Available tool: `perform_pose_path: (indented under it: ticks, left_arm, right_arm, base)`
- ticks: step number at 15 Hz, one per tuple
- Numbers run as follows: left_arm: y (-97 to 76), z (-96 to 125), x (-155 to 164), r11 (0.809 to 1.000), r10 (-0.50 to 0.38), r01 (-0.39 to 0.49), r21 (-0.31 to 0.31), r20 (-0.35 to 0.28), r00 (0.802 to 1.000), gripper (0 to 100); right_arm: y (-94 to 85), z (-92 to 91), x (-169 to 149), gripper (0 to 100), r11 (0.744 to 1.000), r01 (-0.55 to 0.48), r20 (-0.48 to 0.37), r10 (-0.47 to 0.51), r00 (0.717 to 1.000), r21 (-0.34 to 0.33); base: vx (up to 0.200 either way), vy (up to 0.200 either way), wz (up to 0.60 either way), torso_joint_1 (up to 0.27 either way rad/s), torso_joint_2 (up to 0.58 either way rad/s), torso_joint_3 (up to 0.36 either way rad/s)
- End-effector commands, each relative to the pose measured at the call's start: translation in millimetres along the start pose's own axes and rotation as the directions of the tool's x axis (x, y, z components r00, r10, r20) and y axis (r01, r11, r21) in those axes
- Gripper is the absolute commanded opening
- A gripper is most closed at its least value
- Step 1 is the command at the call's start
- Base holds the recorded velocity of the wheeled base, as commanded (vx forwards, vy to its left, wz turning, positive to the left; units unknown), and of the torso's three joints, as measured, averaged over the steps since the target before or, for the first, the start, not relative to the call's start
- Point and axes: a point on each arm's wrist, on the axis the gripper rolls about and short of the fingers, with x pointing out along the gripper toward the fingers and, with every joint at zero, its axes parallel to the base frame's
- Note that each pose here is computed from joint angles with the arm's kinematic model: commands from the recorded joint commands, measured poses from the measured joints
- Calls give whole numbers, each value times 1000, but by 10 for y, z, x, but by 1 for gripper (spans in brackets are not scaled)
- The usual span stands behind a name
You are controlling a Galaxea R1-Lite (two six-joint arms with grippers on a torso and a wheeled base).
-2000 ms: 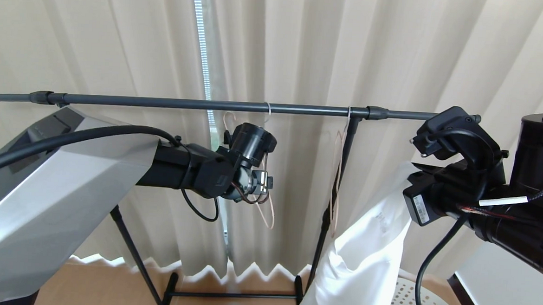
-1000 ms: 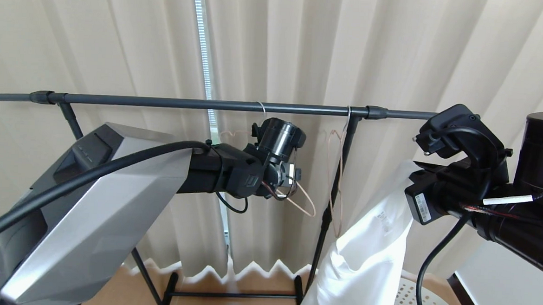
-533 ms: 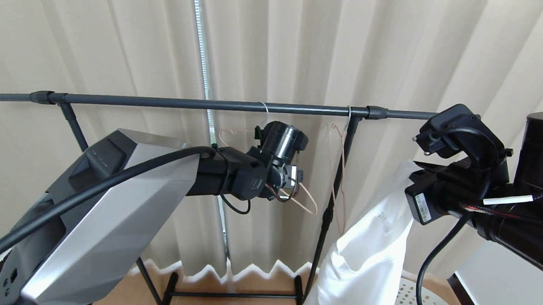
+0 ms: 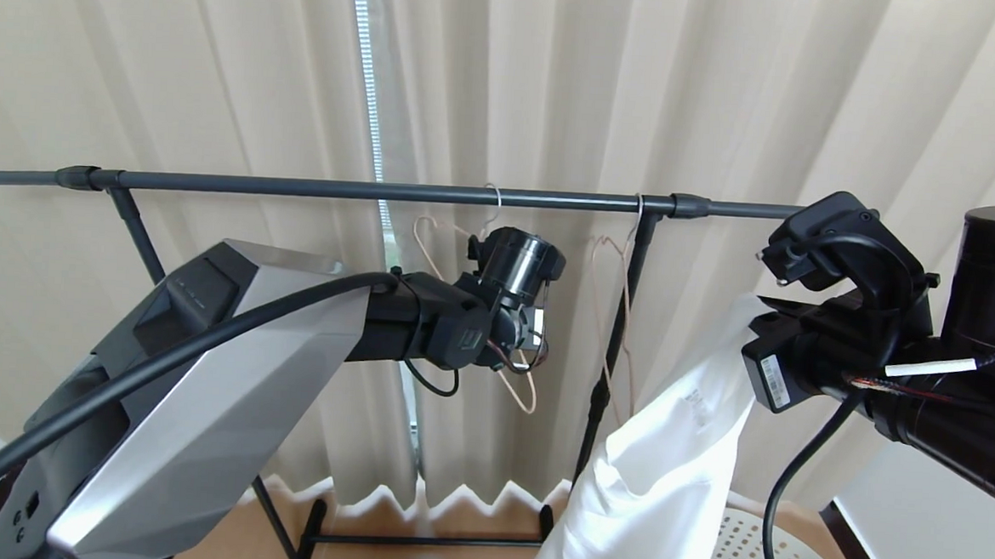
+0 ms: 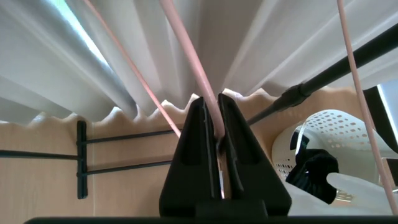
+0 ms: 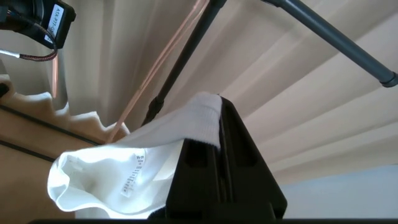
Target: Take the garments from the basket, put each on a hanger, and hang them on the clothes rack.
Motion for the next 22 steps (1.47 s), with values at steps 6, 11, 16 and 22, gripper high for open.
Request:
perform_pose_path:
  ticks: [6,11,16,22]
  left_arm:
    - [89,66,-229,1000,-4,4,1,-1,1000,0]
    - [157,169,-446,999,-32,33,-18,55,998,0]
    - [150,135,-648,998,-60,61,-14,71,996,0]
    - [255,105,-848,996,-85,89,-25,107,991,0]
  right_arm:
    - [4,-2,3,0,1000,-1,-2,1,1000,-2]
    - [5,-5,3,0,1000,-1,-2,1,1000,-2]
    - [5,-5,3,0,1000,-1,-2,1,1000,-2]
    - [4,-1,3,0,1000,-1,-1,1,1000,-1]
  base:
    - [0,0,0,0,0,0]
    - [0,0,0,0,0,0]
    - [0,0,0,0,0,0]
    - [0,0,0,0,0,0]
